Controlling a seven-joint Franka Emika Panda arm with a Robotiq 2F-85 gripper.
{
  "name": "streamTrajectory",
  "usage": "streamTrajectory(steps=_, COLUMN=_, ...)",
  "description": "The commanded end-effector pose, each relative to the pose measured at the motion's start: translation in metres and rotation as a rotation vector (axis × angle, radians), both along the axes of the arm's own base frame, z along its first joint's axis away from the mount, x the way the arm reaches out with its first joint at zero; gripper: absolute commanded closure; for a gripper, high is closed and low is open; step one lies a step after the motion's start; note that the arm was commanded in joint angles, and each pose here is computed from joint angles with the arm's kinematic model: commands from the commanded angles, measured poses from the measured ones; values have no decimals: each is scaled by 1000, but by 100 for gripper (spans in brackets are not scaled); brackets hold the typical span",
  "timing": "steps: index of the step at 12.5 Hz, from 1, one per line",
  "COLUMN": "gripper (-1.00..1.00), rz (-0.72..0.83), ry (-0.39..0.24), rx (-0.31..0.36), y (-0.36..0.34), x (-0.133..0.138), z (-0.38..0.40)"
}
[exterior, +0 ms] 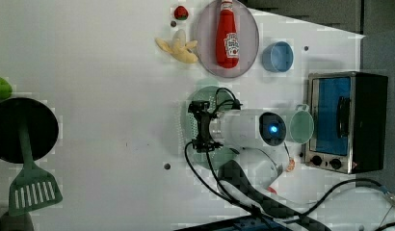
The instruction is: Drag strainer right to left.
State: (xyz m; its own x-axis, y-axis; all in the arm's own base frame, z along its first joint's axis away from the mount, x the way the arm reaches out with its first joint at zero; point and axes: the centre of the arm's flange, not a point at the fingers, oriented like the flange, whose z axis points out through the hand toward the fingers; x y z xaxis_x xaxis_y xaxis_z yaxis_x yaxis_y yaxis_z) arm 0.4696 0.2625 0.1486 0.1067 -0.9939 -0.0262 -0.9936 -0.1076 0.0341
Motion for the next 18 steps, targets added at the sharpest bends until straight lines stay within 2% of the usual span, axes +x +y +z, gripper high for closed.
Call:
streamTrajectory(steps=1, gripper=-100, rz=-98, ry=1, rx=38, y=53, x=-3, z=5)
streamTrajectory(steps=8, gripper=-100, rz=-121, ry=26, rx=89, y=118, x=-2, z=2)
streamTrajectory(steps=14, gripper=-100, rz=-158, ry=33, rx=115, y=146, x=-5, z=9)
streamTrajectory(steps=18, gripper=-100, rz=-89, ry=27, rx=107, y=146, x=-3, z=32)
